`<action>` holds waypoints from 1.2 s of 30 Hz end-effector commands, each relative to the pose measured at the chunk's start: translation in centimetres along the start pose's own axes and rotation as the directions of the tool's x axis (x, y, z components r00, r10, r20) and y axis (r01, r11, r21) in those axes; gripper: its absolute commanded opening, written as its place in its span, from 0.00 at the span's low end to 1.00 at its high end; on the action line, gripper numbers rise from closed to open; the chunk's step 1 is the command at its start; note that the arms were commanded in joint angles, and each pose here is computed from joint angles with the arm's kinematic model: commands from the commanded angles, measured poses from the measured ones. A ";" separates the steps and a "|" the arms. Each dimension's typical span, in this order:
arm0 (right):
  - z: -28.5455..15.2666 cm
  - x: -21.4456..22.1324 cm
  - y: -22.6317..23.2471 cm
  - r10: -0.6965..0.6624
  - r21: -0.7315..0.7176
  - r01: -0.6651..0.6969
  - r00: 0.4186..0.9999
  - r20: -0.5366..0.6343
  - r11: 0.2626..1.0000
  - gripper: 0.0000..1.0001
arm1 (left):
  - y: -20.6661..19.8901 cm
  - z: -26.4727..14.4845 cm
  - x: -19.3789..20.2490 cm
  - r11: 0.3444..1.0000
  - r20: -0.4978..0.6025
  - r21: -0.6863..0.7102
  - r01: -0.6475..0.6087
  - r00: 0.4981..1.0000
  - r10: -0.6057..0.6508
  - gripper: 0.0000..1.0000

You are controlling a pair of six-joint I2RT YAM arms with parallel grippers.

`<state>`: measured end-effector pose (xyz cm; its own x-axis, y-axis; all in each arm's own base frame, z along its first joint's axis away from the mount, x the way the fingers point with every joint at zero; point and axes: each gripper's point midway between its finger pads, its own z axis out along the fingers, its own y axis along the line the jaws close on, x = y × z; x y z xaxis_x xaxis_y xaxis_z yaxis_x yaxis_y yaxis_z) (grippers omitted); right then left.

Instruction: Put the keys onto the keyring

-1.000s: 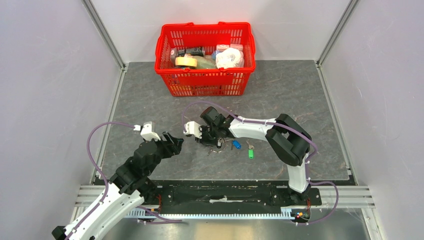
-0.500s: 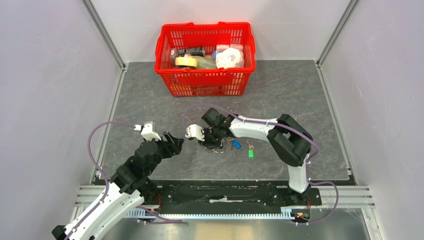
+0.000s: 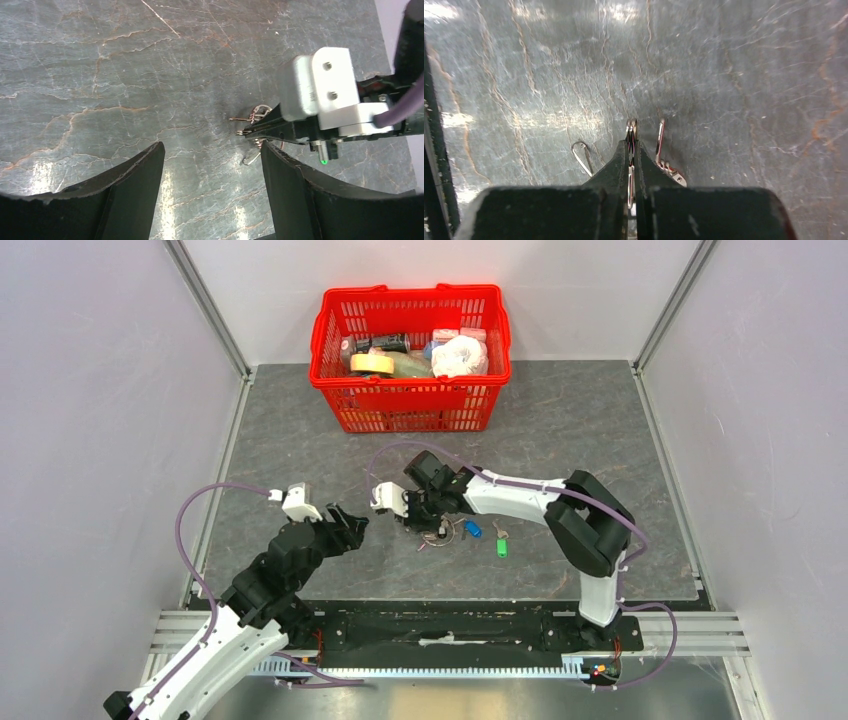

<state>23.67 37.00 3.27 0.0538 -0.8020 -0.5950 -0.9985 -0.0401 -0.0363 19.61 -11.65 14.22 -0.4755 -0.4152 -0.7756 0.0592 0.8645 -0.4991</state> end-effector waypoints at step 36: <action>-26.2 -16.5 8.3 0.129 -0.022 -0.170 0.651 0.748 0.985 0.00 | -18.5 -10.6 -4.8 0.516 -0.036 0.856 0.038 0.999 -0.013 0.77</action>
<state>15.06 34.41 29.72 -0.0198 -0.1980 -0.9800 -0.9981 0.0613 0.0077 14.05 -21.85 25.81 -0.5346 -0.3905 -0.7495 0.6516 0.3744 -0.6598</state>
